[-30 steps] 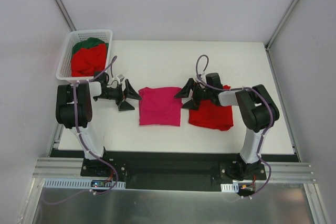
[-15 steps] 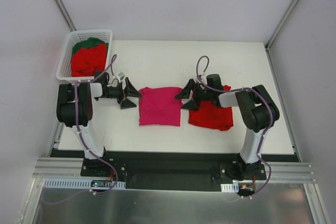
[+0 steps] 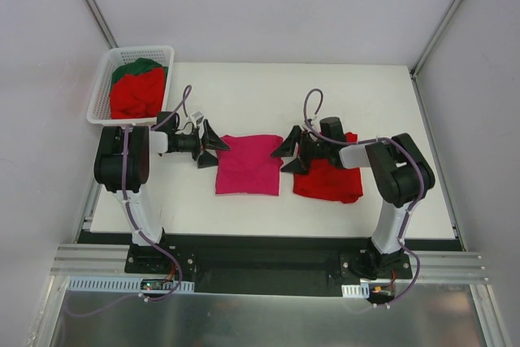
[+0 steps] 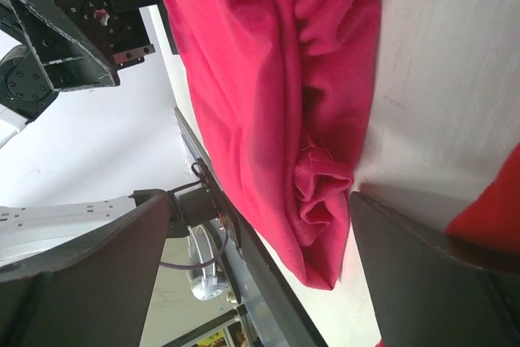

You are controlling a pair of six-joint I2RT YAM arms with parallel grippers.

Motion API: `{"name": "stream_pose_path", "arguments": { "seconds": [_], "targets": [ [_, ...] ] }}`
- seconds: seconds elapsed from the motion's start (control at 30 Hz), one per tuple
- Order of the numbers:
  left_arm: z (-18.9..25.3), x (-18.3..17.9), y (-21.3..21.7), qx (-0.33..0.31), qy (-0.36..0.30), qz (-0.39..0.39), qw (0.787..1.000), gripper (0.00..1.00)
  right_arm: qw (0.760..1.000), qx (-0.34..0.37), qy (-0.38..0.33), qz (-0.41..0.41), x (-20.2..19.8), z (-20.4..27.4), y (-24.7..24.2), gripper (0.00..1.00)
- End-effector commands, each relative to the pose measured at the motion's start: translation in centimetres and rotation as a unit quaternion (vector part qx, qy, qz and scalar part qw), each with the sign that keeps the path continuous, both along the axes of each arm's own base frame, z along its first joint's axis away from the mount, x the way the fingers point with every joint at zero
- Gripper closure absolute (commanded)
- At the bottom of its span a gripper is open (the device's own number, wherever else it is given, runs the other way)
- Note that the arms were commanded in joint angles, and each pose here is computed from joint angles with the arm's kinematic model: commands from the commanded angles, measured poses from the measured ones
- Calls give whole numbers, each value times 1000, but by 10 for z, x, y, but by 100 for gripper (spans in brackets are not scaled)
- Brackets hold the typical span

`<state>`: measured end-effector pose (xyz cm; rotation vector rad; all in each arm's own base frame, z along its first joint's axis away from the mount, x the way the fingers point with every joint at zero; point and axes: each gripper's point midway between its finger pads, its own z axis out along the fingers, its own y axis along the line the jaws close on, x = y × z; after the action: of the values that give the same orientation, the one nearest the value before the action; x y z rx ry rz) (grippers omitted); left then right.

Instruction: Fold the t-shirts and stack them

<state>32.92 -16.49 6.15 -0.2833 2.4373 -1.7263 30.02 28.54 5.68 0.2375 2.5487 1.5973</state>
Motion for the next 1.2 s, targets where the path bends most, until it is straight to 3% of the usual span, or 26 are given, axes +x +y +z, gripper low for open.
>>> {"name": "stream_pose_path", "arguments": {
  "seconds": [0.0, 0.83, 1.17],
  "targets": [
    [-10, 4, -2, 19, -11, 1, 1000, 1, 1000, -19, 8, 9, -10, -3, -3, 4],
    [-17, -12, 0, 37, 8, -17, 999, 1, 1000, -1, 14, 22, -2, -24, 30, 4],
    [-24, -14, -7, 47, 10, -27, 998, 1, 999, -34, 35, 19, -11, -39, 30, 4]
  ]
}}
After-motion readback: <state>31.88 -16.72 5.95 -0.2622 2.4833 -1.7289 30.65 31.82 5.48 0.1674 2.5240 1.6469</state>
